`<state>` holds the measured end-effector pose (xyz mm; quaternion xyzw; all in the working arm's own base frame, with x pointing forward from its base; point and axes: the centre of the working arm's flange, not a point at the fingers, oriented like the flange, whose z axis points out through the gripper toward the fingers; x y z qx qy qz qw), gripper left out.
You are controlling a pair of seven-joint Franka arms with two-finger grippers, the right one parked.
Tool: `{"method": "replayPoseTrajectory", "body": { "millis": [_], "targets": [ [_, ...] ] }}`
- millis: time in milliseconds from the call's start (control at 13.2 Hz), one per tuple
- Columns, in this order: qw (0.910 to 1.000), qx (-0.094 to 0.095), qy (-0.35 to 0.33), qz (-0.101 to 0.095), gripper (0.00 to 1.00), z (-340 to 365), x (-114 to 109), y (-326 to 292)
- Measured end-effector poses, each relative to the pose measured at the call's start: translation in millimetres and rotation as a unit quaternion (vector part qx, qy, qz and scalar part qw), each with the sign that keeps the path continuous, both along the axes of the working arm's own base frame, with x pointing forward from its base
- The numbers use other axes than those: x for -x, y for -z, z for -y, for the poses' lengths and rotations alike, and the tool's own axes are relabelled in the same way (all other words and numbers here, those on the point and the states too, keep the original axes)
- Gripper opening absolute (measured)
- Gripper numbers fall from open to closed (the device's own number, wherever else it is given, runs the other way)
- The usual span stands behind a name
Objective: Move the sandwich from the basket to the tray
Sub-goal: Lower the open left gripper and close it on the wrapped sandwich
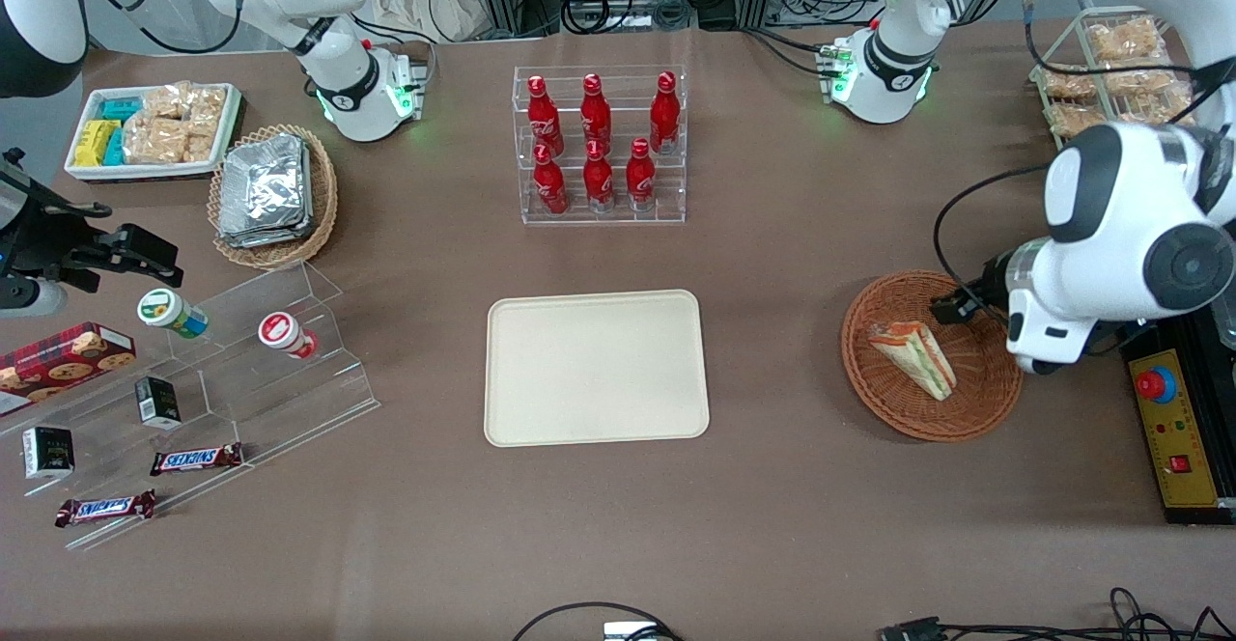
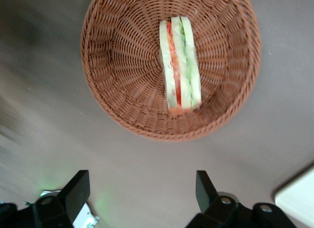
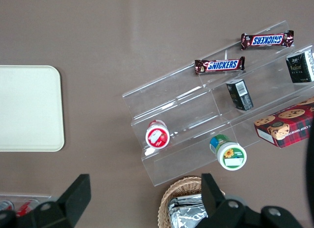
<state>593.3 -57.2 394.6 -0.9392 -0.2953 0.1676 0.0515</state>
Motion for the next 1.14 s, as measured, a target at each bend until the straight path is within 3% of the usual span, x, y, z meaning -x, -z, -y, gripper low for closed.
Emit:
{"method": "replayPoseTrajectory", "body": {
  "millis": [228, 531, 910, 1062, 1138],
  "targets": [
    [0.9998, -0.001, -0.019, -0.004, 0.96, -3.1, -14.5, 51.3],
    [0.9995, 0.004, -0.031, 0.007, 0.97, -11.7, -29.2, 108.5],
    [0.9988, 0.008, -0.036, 0.033, 0.99, -10.3, -20.2, 164.6],
    [0.9988, 0.008, -0.036, 0.033, 0.94, -10.1, -12.7, 179.2],
    [0.9988, 0.008, -0.036, 0.033, 0.85, -10.1, -11.8, 180.5]
  ]
}}
